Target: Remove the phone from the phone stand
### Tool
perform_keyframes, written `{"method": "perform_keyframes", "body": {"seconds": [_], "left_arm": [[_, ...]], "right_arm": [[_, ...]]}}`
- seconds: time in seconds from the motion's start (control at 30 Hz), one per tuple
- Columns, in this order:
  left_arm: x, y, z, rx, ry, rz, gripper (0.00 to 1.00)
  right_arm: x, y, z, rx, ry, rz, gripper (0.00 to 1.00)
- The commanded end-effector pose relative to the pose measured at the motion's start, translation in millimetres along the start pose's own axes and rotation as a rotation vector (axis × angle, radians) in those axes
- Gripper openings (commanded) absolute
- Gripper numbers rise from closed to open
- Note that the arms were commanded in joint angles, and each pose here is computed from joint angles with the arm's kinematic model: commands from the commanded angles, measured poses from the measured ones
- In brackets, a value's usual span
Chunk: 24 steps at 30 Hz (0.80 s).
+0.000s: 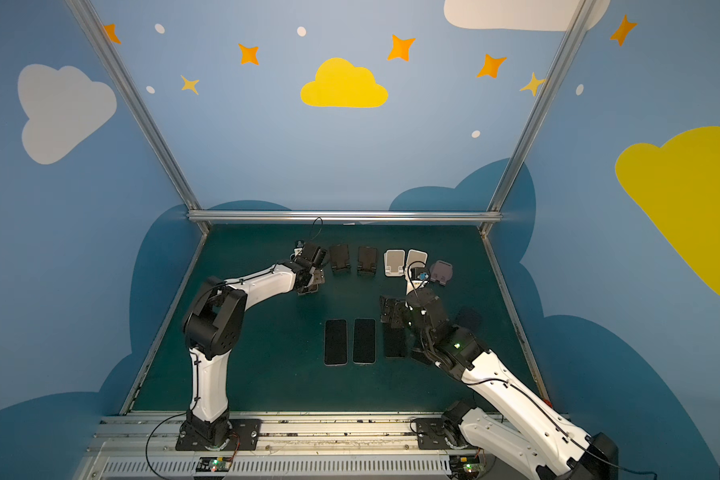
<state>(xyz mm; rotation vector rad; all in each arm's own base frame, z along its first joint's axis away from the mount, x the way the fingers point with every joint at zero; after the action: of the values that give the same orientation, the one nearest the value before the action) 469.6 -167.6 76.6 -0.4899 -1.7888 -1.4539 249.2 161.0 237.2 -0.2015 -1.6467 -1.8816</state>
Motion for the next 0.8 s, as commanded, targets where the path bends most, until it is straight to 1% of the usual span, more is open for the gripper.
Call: {"method": "perform_keyframes", "body": {"seconds": [0.0,0.23,0.43,0.77], "left_arm": [[-4,6,-2,0.017,-0.009,-0.016,0.78],[5,8,-2,0.024,-0.029,-0.043,0.63],[17,11,-5,-0.002,-0.036,-0.065,0.64],[45,22,-5,-0.006,-0.068,-0.118,0.63]], "right_arm": [[0,-2,-2,0.001,-0.001,-0.007,0.92],[3,-1,-3,0.001,0.0,-0.014,0.92],[1,-2,-1,-0.007,0.008,-0.01,0.91],[3,-1,-1,-0.013,0.013,-0.015,0.92]]}}
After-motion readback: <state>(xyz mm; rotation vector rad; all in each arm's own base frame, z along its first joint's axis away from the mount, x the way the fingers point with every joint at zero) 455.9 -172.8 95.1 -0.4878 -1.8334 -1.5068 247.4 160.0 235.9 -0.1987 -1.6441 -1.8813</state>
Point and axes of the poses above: each gripper's point midway between its finger pads, its own x axis back along the fingers, its own z axis along the line the jaws close on, y = z × x, the point moved 2 cm from there along x, back along the fingers, and after that the axes turned 6 degrees about x, right-handed, at the moved point
